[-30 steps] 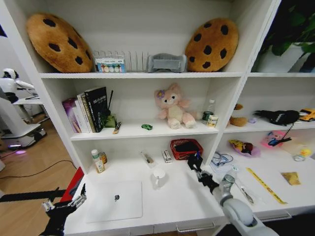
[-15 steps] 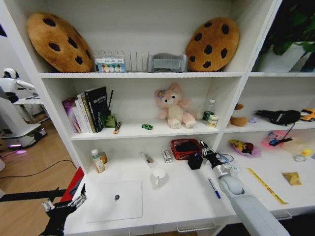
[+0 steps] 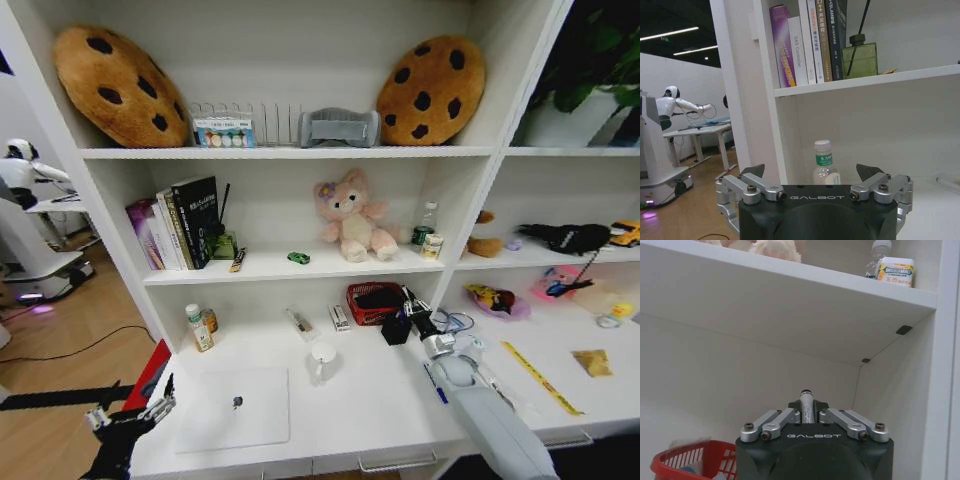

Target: Organize the objects on the table.

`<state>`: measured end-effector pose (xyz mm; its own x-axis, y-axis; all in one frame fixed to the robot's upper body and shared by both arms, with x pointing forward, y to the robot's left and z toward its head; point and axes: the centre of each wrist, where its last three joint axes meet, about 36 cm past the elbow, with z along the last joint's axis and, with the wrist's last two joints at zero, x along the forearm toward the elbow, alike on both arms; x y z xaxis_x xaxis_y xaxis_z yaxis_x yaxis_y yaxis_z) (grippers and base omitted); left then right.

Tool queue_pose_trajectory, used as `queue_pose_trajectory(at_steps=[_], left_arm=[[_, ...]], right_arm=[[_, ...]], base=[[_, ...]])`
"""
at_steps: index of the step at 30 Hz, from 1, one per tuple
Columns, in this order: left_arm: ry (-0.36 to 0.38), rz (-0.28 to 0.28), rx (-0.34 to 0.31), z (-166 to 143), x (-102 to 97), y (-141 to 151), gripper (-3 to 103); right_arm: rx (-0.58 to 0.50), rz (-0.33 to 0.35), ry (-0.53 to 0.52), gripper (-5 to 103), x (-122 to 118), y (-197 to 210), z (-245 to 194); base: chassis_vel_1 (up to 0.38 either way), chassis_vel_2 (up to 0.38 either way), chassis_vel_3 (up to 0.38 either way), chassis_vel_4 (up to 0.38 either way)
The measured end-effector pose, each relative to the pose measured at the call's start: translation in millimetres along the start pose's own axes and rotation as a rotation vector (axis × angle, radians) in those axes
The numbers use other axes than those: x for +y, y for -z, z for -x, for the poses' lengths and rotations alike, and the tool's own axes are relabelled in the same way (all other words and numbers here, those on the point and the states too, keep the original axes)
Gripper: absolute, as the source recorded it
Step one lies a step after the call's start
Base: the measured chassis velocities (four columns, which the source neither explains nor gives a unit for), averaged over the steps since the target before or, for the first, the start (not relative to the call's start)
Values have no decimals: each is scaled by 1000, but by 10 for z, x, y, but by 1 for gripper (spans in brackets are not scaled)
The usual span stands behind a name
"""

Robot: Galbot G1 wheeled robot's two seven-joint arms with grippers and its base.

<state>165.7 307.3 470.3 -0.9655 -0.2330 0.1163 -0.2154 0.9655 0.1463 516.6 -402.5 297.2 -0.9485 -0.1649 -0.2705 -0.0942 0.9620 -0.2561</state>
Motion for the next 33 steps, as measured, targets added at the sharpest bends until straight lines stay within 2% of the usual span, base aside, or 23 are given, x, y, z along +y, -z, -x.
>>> queue_pose_trajectory(at_steps=[2, 5, 6, 8, 9, 11, 14, 16, 17, 18, 20, 21, 23, 24, 25, 28, 30, 31, 32, 33], left_arm=[[0, 0, 0, 0, 0, 0, 100], [0, 0, 0, 0, 0, 0, 100], [0, 0, 0, 0, 0, 0, 100], [0, 0, 0, 0, 0, 0, 100], [0, 0, 0, 0, 0, 0, 100], [0, 0, 0, 0, 0, 0, 100], [0, 0, 0, 0, 0, 0, 100], [0, 0, 0, 0, 0, 0, 100], [0, 0, 0, 0, 0, 0, 100], [0, 0, 0, 0, 0, 0, 100], [0, 0, 0, 0, 0, 0, 100], [0, 0, 0, 0, 0, 0, 100], [0, 0, 0, 0, 0, 0, 100], [0, 0, 0, 0, 0, 0, 100], [0, 0, 0, 0, 0, 0, 100], [0, 0, 0, 0, 0, 0, 100], [0, 0, 0, 0, 0, 1, 100], [0, 0, 0, 0, 0, 1, 100], [0, 0, 0, 0, 0, 0, 100], [0, 0, 0, 0, 0, 0, 100]], right_arm=[[-6, 9, -1, 12, 100, -22, 49], [-8, 10, -1, 12, 125, -28, 65], [-8, 8, 2, 8, 149, -33, 73], [-3, 12, 5, 15, 164, -28, 42], [-3, 12, 5, 15, 164, -28, 42], [7, 14, 7, 25, 155, -23, -7], [6, 19, 4, 31, 144, -14, -28], [0, 29, 3, 41, 115, 53, -66], [0, 29, 3, 41, 115, 53, -66], [-3, 30, 11, 47, 107, 107, -94], [-4, 57, 35, 58, 110, 322, -181], [-4, 57, 35, 58, 110, 322, -181], [42, 129, 59, 69, 170, 689, -411], [42, 129, 59, 69, 170, 689, -411], [95, 169, 82, 74, 237, 956, -598], [182, 190, 69, 85, 334, 1234, -885], [358, 219, 37, 95, 345, 1522, -1159], [358, 219, 37, 95, 345, 1522, -1159], [451, 254, 28, 99, 323, 1626, -1248], [576, 317, 10, 100, 282, 1729, -1350]], base=[[0, 0, 0, 0], [0, 0, 0, 0], [0, 0, 0, 0], [0, 0, 0, 0], [0, 0, 0, 0], [0, 0, 0, 0], [0, 0, 0, 0], [0, 0, 0, 0], [0, 0, 0, 0], [0, 0, 0, 0], [0, 0, 0, 0], [0, 0, 0, 0], [0, 0, 0, 0], [0, 0, 0, 0], [0, 0, 0, 0], [0, 0, 0, 0], [0, 0, 0, 0], [0, 0, 0, 0], [0, 0, 0, 0], [0, 0, 0, 0]])
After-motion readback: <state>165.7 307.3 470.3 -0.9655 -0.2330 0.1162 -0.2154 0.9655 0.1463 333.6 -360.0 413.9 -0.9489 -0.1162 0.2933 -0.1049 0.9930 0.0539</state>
